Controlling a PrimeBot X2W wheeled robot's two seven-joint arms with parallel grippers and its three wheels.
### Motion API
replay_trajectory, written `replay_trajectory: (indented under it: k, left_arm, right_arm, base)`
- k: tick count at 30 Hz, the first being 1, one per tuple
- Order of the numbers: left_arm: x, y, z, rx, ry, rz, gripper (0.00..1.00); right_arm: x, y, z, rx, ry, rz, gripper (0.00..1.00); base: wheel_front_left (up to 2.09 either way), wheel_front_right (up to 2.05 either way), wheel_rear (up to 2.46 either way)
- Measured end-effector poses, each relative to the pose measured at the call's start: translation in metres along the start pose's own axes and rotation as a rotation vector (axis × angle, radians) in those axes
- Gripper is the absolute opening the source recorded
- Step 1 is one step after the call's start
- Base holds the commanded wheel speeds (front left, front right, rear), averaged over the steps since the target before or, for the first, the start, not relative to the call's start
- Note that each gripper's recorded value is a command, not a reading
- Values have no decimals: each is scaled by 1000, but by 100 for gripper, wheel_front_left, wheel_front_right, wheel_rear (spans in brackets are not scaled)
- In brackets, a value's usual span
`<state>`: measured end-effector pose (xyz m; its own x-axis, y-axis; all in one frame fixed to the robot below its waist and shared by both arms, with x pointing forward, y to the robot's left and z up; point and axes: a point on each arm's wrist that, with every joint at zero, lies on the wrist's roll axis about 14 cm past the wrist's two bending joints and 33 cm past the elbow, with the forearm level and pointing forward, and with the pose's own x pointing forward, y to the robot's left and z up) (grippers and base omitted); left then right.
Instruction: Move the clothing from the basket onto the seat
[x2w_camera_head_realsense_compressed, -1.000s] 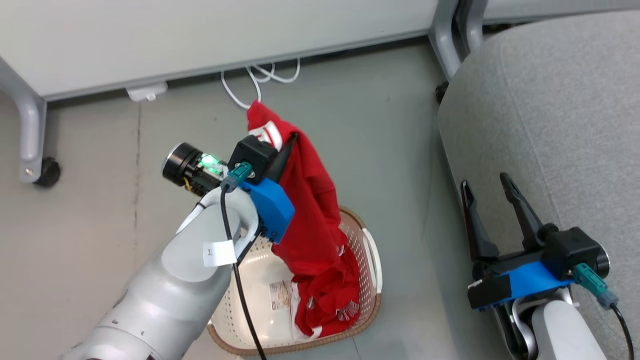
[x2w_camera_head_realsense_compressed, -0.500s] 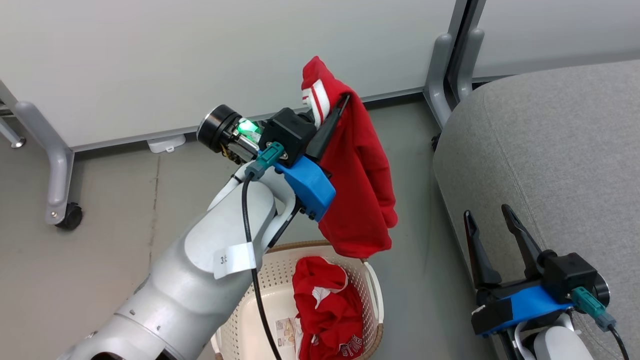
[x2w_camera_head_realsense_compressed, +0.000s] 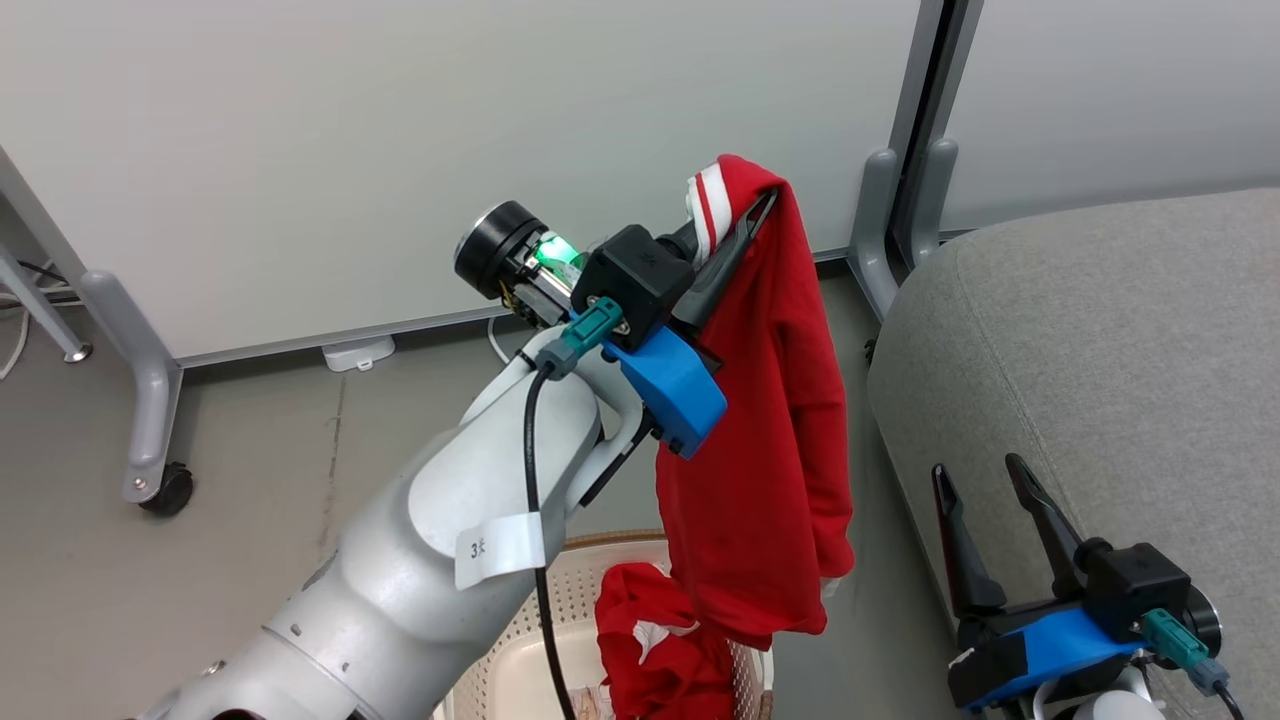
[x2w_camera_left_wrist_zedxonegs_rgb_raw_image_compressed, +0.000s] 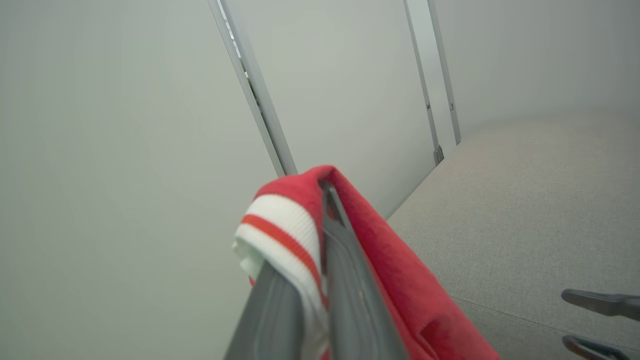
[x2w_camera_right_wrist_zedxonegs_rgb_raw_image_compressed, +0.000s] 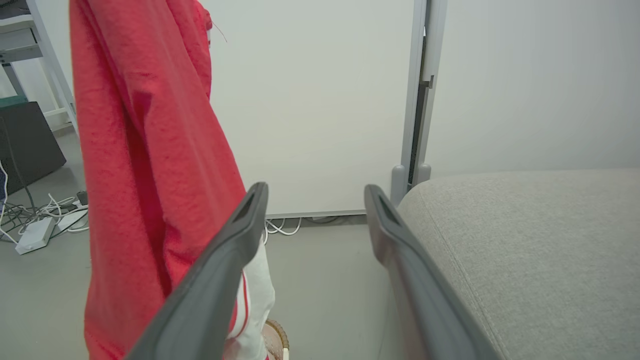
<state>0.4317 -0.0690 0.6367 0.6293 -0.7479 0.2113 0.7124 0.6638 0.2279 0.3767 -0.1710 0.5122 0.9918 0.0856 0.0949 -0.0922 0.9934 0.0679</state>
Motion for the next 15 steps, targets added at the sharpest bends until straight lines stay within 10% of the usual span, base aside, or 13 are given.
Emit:
replay_trajectory:
  k: [15]
  left_arm:
    - [-2,-4,5,1,-10,-6,0]
  right_arm:
    - [18,28,24,-53,-70,94,100]
  base:
    - [0,0,0]
